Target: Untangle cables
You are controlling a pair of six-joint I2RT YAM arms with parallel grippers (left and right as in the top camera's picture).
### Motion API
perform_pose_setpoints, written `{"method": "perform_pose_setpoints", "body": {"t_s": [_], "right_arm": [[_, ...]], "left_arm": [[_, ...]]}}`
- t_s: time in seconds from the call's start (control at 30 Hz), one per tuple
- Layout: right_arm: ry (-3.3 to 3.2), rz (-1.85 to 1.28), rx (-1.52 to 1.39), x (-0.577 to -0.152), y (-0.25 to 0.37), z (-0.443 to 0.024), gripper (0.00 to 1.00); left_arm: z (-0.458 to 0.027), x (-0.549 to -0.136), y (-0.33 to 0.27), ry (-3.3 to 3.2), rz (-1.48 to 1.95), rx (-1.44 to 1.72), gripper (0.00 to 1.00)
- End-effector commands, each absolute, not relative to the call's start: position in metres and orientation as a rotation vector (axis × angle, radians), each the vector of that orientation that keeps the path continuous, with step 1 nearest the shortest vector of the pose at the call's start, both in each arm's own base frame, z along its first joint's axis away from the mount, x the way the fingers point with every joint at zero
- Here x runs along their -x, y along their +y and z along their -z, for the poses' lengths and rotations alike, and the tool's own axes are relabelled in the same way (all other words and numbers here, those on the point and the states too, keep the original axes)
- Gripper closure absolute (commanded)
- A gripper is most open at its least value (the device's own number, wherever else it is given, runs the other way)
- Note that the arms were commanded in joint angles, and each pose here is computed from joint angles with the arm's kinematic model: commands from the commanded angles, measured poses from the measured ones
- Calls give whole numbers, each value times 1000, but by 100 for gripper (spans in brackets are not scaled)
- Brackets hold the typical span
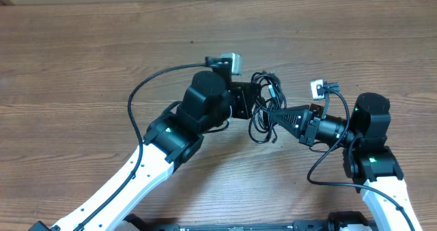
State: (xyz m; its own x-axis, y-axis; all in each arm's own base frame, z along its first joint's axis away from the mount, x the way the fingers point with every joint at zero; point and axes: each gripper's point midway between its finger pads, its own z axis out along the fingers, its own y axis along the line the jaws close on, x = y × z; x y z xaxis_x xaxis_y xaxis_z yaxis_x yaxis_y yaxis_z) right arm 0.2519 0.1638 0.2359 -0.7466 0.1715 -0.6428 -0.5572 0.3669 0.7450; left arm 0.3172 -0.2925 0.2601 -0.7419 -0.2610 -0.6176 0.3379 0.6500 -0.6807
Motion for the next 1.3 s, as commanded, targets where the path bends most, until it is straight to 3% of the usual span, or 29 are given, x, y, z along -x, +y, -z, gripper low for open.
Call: {"method": "perform_pose_setpoints", "body": {"t_s": [0.0,0.67,0.87,0.97,1.03,1.13,1.27], "right_arm": [[1968,-1477,384,-242,168,-238,96],[2023,-1387,299,-253,161,-225,96],[2011,-1416,326,-249,163,-228,96],[1996,-1433,349,-247,165,-231,69],[1984,-1449,369,-244,166,-234,59],[1984,-1452,370,-244,166,-234,50],[1979,-1440,369,-246,166,-234,49]], "left_arm": [[-278,-360,-246,2028,1005,442,96],[-272,-362,-240,2059,923,317,96],[-275,-343,-266,2082,973,-27,96],[-278,-326,-281,2067,1029,-243,96],[-281,-313,-290,2037,1063,-393,96],[-286,-291,-303,1953,1114,-650,96],[-293,-277,-305,1910,1201,-746,96]]}}
